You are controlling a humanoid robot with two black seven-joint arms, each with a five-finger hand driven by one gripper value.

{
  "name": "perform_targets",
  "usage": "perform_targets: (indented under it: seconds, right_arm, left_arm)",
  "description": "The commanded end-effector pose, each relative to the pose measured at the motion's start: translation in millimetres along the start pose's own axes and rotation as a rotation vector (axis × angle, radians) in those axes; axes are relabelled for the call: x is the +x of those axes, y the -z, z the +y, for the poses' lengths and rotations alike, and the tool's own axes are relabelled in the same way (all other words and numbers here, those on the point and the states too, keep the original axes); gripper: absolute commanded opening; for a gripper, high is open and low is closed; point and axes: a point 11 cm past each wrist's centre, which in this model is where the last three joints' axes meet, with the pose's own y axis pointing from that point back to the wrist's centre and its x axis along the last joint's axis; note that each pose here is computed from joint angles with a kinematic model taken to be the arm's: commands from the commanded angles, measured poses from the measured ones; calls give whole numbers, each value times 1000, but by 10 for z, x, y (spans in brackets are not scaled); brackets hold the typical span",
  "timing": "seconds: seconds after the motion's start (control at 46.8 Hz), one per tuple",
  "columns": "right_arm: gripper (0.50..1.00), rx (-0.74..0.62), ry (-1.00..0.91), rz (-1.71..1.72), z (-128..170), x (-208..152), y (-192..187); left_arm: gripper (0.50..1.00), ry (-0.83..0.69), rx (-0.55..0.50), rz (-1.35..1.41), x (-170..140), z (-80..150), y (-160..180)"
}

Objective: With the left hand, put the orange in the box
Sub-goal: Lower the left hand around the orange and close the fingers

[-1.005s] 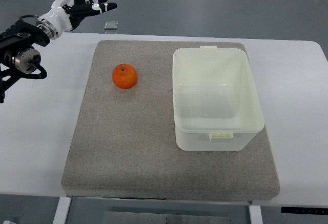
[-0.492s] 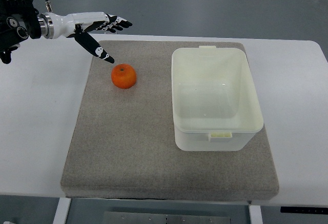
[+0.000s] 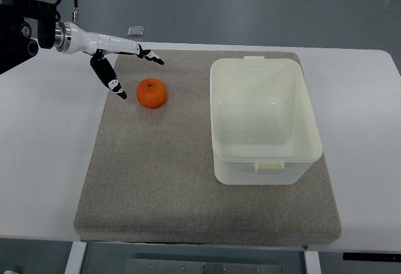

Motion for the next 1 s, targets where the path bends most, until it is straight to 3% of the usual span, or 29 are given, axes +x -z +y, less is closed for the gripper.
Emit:
perform_targets:
  seconds: [0.0, 0.342, 0.983]
  right_arm:
    - [926, 0, 0, 0, 0, 0, 0]
    - [926, 0, 0, 0, 0, 0, 0]
    - [926, 1, 0, 0, -1, 0, 9]
  left_arm:
    - [958, -17, -5, -45, 19, -54, -38]
    - [947, 4, -1, -59, -90, -339, -76]
    - [954, 43, 18, -141, -335, -504, -35]
